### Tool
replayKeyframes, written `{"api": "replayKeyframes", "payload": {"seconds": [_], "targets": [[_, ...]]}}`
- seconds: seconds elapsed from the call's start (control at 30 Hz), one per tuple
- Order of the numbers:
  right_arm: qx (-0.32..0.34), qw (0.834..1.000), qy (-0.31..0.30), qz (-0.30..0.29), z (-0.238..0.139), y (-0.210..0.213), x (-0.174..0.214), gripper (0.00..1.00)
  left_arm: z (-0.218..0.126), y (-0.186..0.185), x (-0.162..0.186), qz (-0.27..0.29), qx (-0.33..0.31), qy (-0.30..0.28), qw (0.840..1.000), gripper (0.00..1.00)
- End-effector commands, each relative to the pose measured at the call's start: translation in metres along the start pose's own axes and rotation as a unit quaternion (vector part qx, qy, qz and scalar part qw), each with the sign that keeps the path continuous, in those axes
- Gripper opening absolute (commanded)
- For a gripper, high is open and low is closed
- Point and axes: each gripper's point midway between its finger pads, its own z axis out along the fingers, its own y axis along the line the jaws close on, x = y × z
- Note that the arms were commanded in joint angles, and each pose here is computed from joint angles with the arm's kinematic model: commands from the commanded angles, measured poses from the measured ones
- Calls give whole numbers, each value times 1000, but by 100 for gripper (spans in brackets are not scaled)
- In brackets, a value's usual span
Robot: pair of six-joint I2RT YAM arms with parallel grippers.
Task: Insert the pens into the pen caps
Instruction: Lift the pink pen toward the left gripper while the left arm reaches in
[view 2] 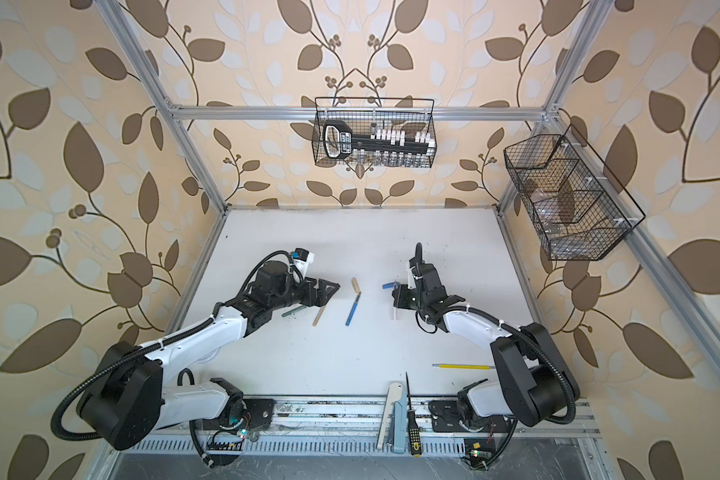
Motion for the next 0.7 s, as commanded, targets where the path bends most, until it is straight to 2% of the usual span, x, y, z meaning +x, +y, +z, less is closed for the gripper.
{"api": "replayKeyframes", "payload": {"seconds": [0.0,0.2,0.3,0.43,0.67], "targets": [[-107,993,-46,28,-10,39,-21,9,11,-33,-15,8,65,-10,998,96],[-146,986,-76,32,-22,55,-30,7,34,-46,-6,-23,118,26,992,93],[-156,983,-87,34,-25,60,-31,7,39,-59,-3,-16,153,31,988,91],[-187,977,-92,54,-26,71,-32,7,44,-68,2,-19,170,31,985,89],[-206,974,-88,46,-23,95,-26,8,49,-77,9,-34,195,39,979,83]]}}
